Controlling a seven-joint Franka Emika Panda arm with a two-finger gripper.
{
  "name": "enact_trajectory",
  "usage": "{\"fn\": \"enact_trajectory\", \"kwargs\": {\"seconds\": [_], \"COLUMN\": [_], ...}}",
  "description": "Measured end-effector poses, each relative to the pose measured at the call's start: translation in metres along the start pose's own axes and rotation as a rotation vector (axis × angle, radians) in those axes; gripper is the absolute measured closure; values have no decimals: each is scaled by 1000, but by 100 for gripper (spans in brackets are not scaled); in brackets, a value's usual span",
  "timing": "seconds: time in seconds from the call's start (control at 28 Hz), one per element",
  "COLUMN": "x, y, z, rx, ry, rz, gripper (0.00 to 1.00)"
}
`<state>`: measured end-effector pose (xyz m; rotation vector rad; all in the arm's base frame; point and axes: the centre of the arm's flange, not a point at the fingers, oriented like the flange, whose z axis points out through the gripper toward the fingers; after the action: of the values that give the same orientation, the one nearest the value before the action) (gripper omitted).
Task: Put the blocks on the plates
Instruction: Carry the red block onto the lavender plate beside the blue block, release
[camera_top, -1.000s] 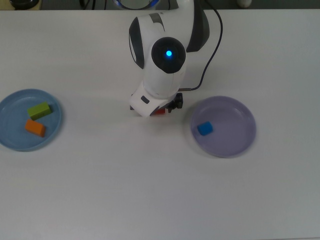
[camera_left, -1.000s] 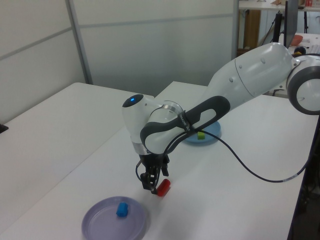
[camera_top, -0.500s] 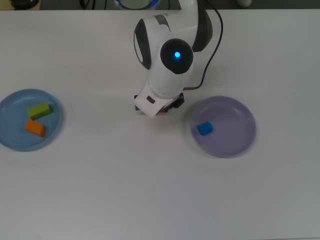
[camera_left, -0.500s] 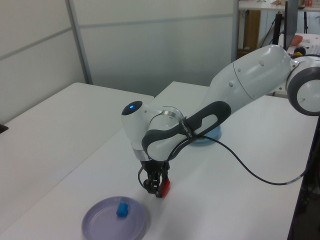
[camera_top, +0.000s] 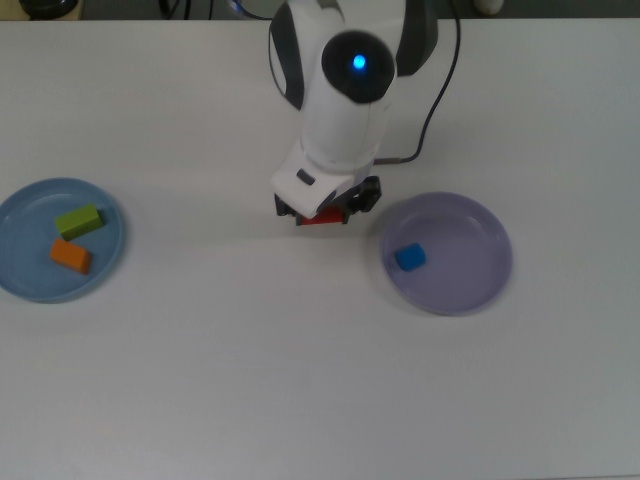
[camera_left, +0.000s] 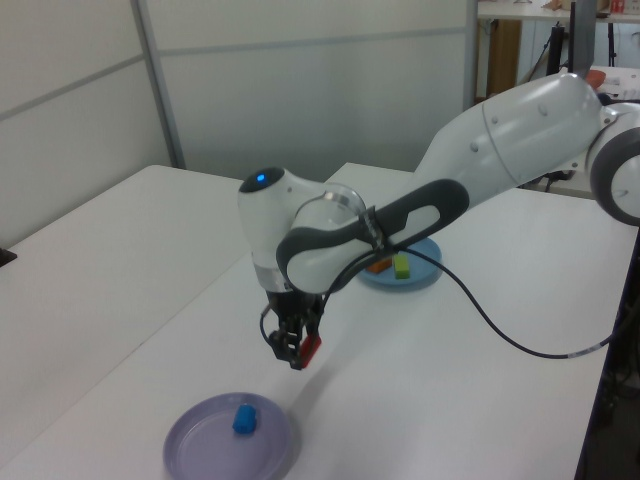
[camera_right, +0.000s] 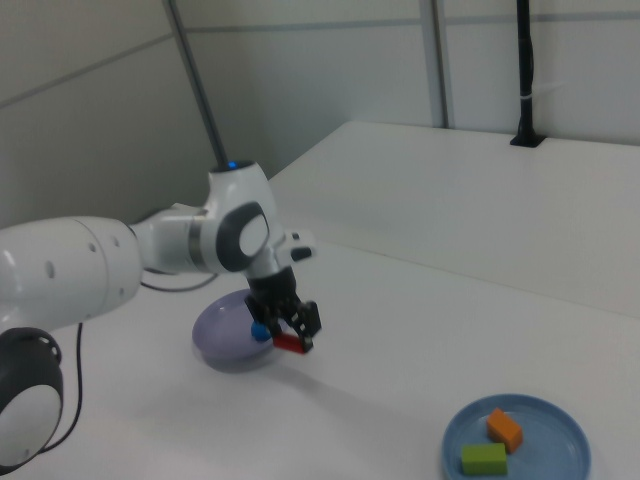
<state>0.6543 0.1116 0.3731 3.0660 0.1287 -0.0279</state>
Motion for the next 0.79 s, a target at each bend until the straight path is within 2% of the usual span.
{"fn": "enact_trajectory", "kwargs": {"seconds": [0.18,0.43,0.57,0.68,0.79], "x": [0,-1,-1,0,1], "y": [-36,-111,-142,-151,-152], "z": [-29,-30,-5,16,26], "rx": [38,87,68,27,11], "ry": [49,147,170,175,171], "rz": [-42,-81,-110,-130,-141], "gripper": [33,33,33,33,33]}}
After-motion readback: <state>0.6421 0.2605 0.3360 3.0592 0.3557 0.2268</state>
